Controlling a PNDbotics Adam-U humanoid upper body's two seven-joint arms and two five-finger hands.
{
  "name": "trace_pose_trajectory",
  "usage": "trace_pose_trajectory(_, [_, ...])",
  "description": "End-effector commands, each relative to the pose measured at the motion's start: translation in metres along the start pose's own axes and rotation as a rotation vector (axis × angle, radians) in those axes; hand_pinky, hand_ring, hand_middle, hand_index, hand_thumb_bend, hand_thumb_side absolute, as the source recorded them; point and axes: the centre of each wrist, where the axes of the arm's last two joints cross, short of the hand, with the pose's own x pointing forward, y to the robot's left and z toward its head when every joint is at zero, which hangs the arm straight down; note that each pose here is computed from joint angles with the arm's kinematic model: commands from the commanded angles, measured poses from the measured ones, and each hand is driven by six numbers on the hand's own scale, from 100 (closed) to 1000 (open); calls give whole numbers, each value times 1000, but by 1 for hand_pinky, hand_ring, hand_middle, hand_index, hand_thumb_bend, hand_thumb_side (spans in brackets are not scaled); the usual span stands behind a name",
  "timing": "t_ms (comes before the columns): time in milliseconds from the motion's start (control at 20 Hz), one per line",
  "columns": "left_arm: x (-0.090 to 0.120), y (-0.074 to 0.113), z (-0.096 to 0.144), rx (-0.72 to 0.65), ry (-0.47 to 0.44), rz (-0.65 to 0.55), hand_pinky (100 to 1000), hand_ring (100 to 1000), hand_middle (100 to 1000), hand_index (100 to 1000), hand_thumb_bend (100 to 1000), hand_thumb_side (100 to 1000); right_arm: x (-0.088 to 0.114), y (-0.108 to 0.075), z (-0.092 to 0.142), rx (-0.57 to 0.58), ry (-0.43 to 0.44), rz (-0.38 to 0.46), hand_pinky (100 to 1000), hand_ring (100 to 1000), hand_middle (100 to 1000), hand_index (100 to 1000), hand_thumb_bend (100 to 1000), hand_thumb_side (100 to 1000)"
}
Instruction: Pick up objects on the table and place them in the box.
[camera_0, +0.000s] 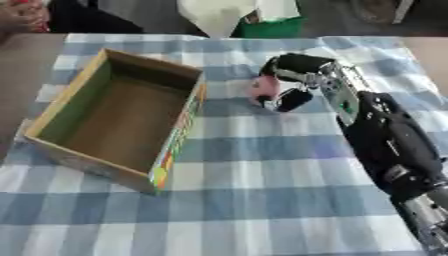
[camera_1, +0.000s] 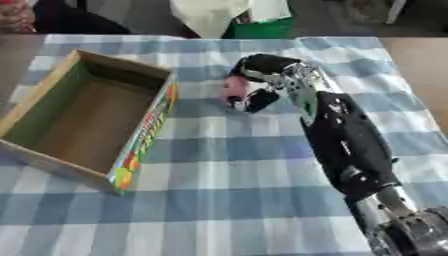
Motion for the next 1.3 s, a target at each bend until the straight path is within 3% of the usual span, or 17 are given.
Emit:
trace_pose_trajectory(50, [6,0,-5,-19,-26,-5,509,385,656,759,187,558,-4,-18,5,-71,-2,6,704,666,593,714,100,455])
trace_pose_trajectory(400, [6,0,-6,-23,-24,-7,510,385,656,759,187,555,4,-36,4,-195,-57,21,718,667,615,735,100,451])
trace_pose_trajectory(750, [7,0,-6,-30,-22,-8,510,387,656,758,185,556,21,-66,0,-293,-150,40,754,689,674,786,100,470])
trace_pose_trajectory(1050, [7,-2,-8,-43,-25,-2,508,387,655,758,182,557,51,-96,-15,-375,-265,67,750,690,671,778,100,497])
trace_pose_trajectory(1300, [7,-5,-11,-60,-32,13,507,388,654,757,182,561,83,-107,-35,-397,-348,65,754,690,671,778,100,506])
